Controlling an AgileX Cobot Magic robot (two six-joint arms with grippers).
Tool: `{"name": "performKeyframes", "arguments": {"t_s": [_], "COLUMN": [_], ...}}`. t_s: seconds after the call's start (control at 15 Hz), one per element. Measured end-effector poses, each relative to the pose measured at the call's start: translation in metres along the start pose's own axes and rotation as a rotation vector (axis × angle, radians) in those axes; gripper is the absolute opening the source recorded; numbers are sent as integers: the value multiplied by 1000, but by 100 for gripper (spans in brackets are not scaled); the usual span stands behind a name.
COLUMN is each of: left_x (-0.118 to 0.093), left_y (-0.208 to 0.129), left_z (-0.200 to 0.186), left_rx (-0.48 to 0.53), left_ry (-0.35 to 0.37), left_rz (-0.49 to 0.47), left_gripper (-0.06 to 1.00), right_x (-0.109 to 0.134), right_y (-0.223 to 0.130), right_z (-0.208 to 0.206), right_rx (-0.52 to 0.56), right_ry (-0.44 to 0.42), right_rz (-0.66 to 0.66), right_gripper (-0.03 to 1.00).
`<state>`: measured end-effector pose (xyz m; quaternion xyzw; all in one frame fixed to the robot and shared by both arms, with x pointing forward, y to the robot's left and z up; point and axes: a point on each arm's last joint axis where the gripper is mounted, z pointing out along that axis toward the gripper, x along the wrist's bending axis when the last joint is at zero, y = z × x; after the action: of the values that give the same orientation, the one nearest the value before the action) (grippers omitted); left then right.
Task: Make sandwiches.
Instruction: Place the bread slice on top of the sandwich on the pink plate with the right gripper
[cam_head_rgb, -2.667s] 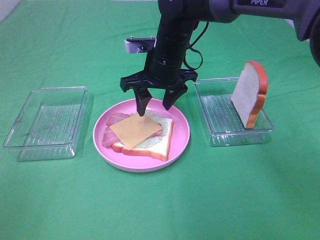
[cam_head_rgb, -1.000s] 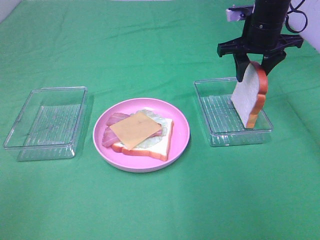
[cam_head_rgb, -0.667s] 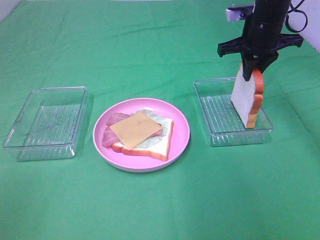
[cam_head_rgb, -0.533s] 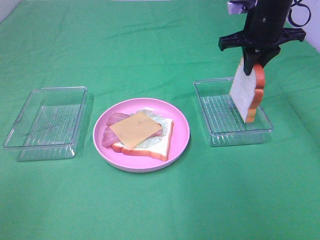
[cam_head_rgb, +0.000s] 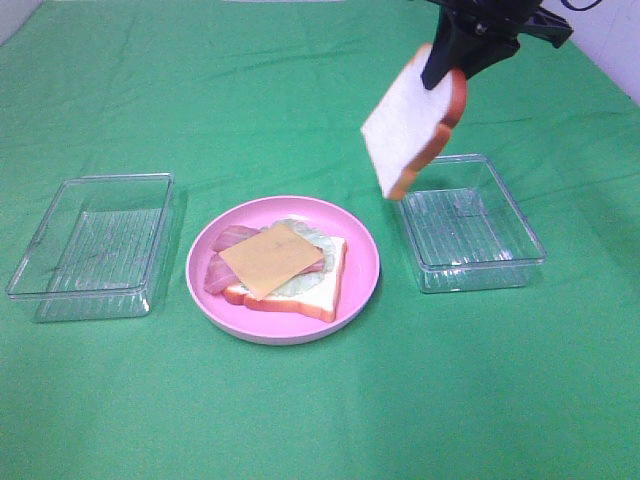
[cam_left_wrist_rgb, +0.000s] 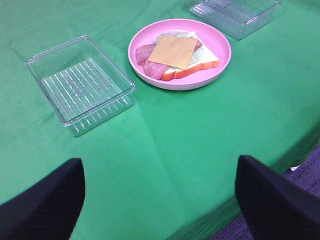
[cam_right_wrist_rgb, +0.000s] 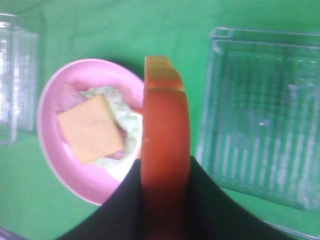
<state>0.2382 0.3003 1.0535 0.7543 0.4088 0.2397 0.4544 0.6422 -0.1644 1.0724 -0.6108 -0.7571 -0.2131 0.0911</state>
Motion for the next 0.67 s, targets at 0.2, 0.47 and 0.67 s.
{"name": "performKeyframes", "arguments": {"t_s": [0.2,0.47,0.67], "left_x": [0,0,0], "left_y": [0,0,0], "left_z": [0,0,0], "left_rx": [0,0,0], "left_ry": [0,0,0], "left_rz": [0,0,0], "left_gripper": [77,77,77], "right_x": [24,43,49], "right_y": [-13,-38,-53], "right_z": [24,75,115], "right_rx": [75,98,55], "right_ry": [263,467,531], "right_rz": [-22,42,142], "right_gripper": [19,19,19]}}
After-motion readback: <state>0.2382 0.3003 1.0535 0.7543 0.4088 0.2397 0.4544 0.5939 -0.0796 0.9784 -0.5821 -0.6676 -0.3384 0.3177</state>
